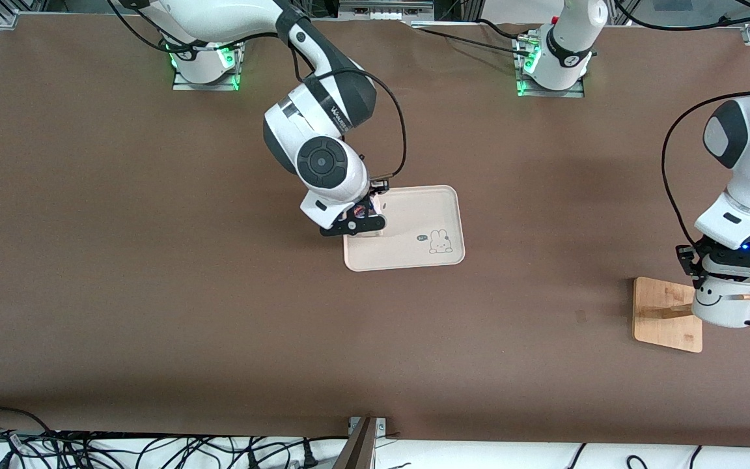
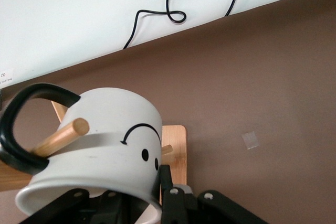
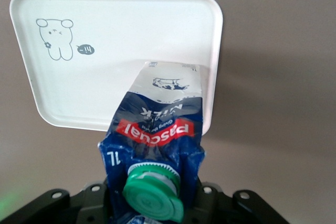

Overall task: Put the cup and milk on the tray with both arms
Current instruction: 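Lower the milk carton onto the tray and open the right gripper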

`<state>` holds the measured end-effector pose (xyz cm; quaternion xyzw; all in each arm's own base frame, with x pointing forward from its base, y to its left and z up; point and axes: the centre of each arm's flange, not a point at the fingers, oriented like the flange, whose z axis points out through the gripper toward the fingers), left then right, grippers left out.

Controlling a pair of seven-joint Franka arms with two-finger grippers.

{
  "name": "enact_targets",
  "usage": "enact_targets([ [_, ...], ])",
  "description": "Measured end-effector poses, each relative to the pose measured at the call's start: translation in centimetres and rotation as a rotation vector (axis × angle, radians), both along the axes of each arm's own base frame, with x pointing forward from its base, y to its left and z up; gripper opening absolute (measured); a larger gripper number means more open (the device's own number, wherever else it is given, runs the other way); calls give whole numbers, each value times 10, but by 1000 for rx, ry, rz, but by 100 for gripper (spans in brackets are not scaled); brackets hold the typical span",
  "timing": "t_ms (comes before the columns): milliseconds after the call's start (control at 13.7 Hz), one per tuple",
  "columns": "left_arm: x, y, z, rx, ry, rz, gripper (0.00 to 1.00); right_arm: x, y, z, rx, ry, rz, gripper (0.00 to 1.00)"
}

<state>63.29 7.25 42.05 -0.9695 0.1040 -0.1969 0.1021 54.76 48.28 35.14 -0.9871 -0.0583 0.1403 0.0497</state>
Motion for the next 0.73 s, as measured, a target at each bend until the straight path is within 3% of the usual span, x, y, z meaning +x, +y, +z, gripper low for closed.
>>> enact_targets([
  [293,-1,-1,2,-1,2,0,9,-10,12,-16,-14,16,17,51],
  [439,-1,-7,5,-7,-2,-2,9,-11,13,-20,-20,19,17,56],
  [732,-11,-28,19,-18,-1,-21,9,-2,4,-21,-35,8,-1,94],
])
